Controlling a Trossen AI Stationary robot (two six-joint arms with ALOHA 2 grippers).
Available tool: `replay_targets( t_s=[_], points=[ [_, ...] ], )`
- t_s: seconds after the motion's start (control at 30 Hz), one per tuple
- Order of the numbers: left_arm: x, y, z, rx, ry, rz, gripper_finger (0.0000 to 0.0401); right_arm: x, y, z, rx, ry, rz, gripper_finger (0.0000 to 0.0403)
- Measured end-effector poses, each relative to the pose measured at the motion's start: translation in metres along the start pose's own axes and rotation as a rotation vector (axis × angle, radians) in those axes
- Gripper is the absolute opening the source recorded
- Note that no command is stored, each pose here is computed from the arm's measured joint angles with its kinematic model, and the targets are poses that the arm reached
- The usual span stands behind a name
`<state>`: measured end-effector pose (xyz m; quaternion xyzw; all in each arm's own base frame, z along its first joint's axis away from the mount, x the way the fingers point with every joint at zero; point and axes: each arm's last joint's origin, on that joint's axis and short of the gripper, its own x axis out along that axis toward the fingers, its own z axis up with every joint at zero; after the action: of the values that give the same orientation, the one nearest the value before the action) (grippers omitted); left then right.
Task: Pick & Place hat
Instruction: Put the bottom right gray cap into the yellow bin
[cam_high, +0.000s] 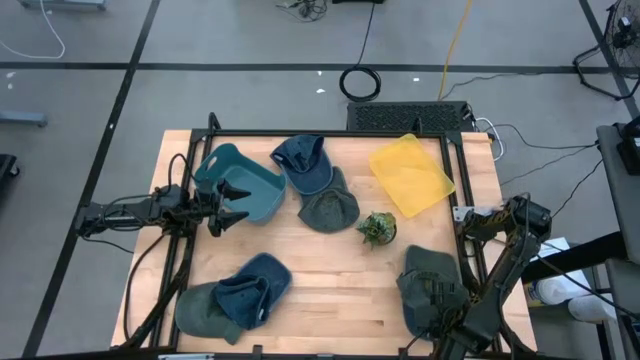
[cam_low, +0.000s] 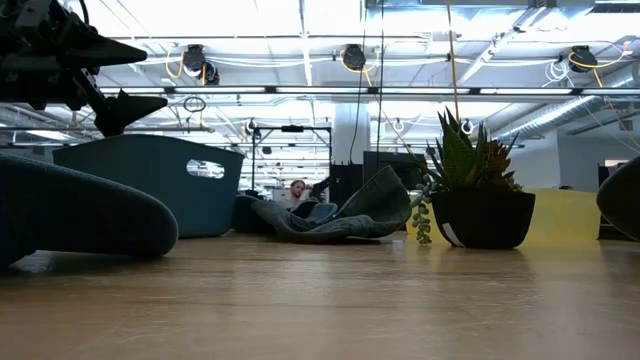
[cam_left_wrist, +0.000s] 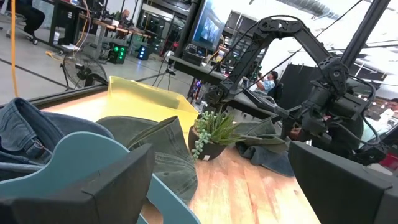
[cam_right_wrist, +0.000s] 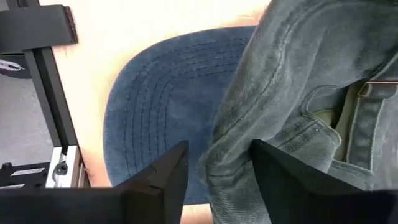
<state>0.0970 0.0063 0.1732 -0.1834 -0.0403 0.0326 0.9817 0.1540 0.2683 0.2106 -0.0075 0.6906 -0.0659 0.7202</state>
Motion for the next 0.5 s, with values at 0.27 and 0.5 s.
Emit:
replay_targets(
  t_s=[0.27,0.5],
  points=[
    [0.0,0.0,0.0,0.0,0.0,0.0,0.0379,-0.0001,-0.0025,-0.0012,0.017,0.012,-0.025,0.006],
    [0.0,0.0,0.0,0.0,0.0,0.0,0.0379,-0.0002,-0.0027,-0.0007,0.017,-0.007,-0.034,0.0016]
  ],
)
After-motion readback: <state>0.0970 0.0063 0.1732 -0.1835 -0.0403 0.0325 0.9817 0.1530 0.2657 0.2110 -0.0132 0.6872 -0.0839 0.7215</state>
